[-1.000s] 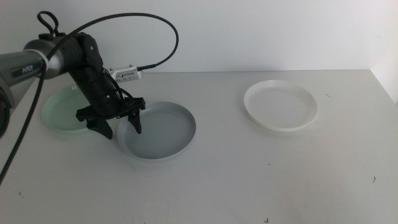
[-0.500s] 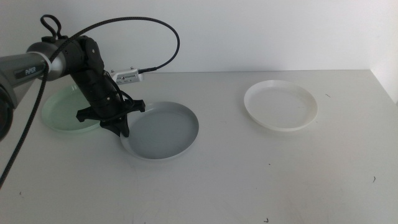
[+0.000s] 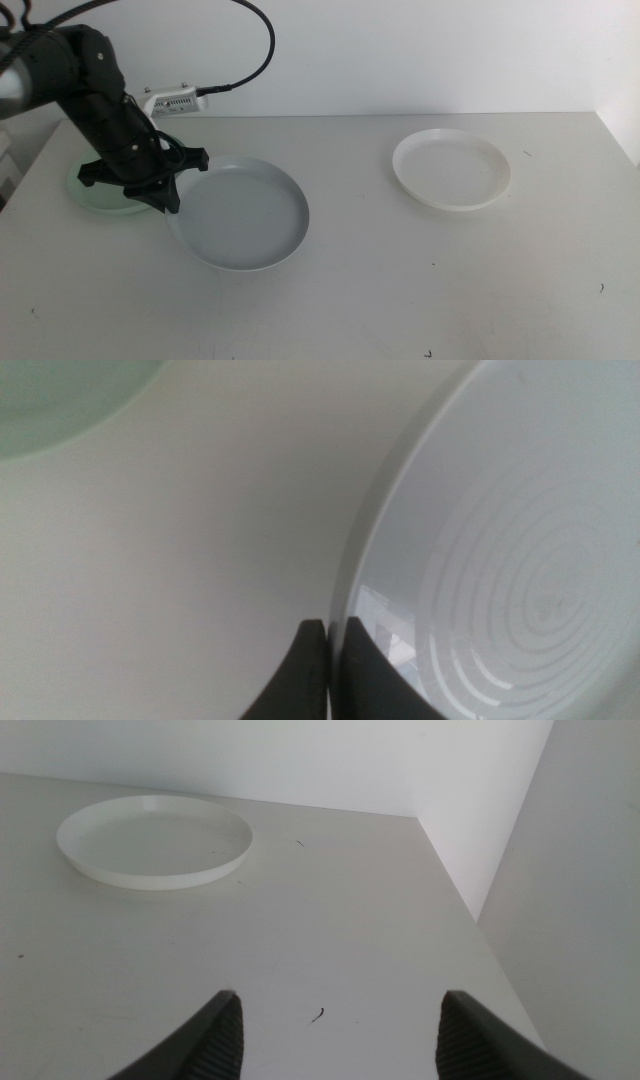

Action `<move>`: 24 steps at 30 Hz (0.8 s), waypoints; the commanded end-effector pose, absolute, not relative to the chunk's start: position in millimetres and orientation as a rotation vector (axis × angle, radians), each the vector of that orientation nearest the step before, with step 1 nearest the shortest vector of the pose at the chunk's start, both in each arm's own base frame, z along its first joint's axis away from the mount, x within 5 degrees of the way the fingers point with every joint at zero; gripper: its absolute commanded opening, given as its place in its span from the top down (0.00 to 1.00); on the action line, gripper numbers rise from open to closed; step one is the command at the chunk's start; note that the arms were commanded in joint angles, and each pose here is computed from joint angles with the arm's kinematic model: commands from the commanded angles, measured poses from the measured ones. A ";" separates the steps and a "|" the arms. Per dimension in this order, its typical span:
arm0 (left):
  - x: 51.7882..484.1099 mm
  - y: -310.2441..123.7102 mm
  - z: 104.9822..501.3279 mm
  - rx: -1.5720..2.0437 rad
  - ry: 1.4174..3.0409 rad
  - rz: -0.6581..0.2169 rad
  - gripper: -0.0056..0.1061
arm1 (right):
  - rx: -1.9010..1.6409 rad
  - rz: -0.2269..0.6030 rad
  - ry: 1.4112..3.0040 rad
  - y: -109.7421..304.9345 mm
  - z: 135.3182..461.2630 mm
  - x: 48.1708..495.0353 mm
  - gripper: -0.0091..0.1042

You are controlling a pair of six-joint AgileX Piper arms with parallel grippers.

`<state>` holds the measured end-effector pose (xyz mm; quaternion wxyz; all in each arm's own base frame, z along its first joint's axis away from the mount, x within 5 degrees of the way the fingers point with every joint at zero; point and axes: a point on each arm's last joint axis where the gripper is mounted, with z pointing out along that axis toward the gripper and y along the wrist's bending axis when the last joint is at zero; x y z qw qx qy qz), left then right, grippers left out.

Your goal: Stack the three bowls on top of each other.

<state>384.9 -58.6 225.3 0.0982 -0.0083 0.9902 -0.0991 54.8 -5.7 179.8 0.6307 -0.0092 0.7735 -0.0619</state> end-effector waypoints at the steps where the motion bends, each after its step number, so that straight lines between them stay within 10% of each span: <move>1: 363.6 -58.9 268.9 -0.045 2.796 -0.347 0.95 | -0.043 -0.156 1.657 -5.0 190.9 54.0 0.48; 24: 306.7 -182.7 252.6 0.157 2.715 -0.581 0.95 | -0.043 -0.156 1.657 -5.0 190.9 54.0 0.48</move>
